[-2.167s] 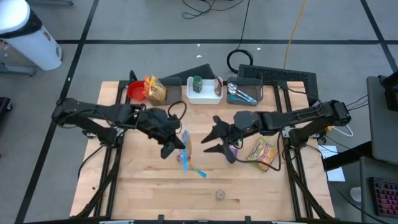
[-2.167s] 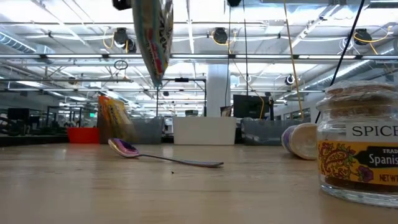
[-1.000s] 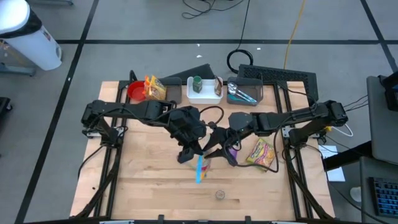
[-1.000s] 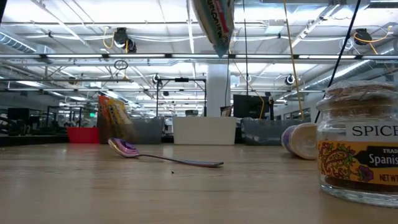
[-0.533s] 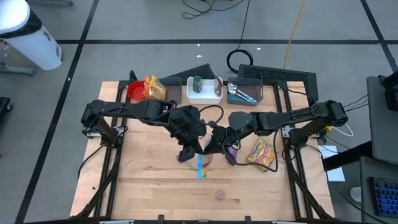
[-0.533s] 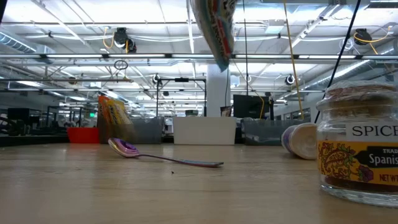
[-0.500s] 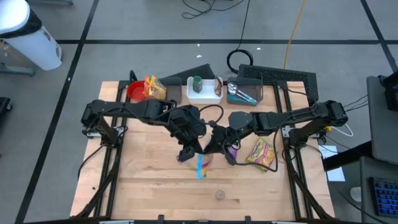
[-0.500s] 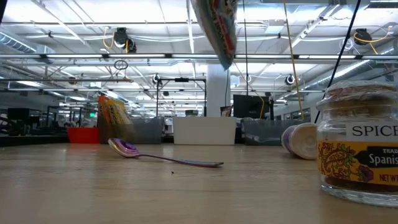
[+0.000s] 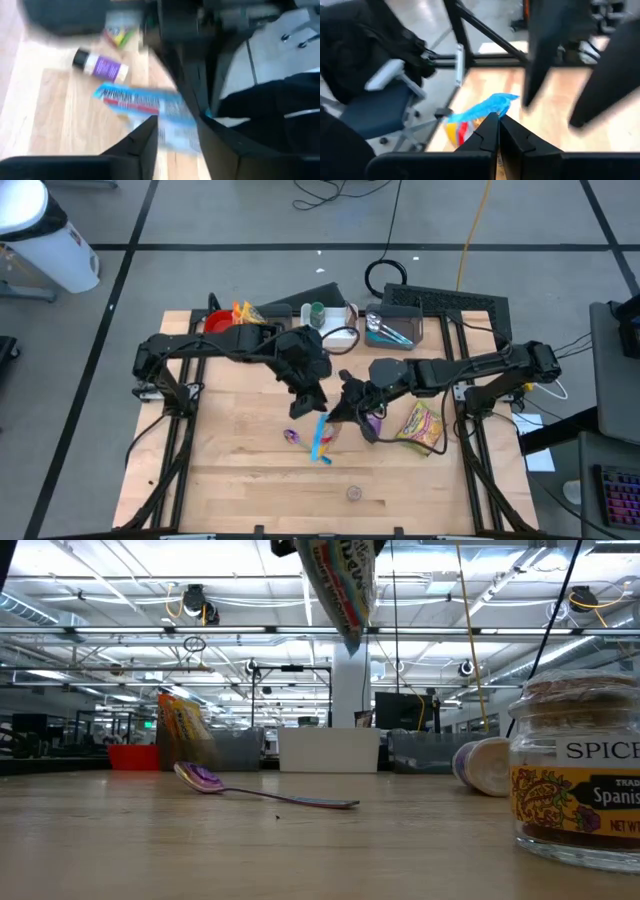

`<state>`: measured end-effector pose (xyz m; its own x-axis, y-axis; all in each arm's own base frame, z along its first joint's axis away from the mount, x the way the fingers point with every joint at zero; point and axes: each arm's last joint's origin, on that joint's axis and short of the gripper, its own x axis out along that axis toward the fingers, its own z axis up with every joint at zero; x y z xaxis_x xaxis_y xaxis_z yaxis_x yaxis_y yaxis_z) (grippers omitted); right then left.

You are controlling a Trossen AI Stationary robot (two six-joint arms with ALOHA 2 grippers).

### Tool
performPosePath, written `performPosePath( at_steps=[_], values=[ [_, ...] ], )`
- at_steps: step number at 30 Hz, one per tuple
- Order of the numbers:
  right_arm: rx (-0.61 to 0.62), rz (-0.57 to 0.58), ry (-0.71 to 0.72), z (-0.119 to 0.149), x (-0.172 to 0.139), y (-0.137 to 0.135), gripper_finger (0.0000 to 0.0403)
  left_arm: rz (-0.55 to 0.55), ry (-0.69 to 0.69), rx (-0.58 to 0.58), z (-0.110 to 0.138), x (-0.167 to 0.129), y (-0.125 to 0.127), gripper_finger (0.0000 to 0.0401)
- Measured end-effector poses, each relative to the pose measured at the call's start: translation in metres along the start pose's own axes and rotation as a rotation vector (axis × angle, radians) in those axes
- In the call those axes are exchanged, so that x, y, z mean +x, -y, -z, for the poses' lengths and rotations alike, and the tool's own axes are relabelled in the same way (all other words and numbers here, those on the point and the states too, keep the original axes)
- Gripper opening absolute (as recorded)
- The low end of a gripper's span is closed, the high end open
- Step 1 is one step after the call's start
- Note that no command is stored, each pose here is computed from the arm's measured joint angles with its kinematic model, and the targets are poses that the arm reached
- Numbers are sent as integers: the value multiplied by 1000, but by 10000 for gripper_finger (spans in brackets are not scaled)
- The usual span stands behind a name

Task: Pick & Place Food Item
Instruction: Put the blue noodle pack into the left black bin

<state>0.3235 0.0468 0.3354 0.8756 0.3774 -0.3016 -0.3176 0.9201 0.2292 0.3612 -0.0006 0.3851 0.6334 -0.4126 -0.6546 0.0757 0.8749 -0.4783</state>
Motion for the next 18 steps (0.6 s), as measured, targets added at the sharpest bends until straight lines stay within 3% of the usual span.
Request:
performPosePath(
  at_steps=[6, 9, 14, 18],
  values=[
    [40, 157, -45, 0, -20, 15, 0, -90, -130, -98, 19, -41, -23, 191],
    [67, 225, 10, -8, -32, 26, 0, -186, -147, -97, 27, -59, -24, 202],
    [91, 359, 100, -20, -52, 39, 0, -305, -47, -25, 28, -80, -18, 209],
    [100, 442, 129, -23, -64, 45, 0, -325, 47, 43, 17, -77, -20, 209]
  ],
)
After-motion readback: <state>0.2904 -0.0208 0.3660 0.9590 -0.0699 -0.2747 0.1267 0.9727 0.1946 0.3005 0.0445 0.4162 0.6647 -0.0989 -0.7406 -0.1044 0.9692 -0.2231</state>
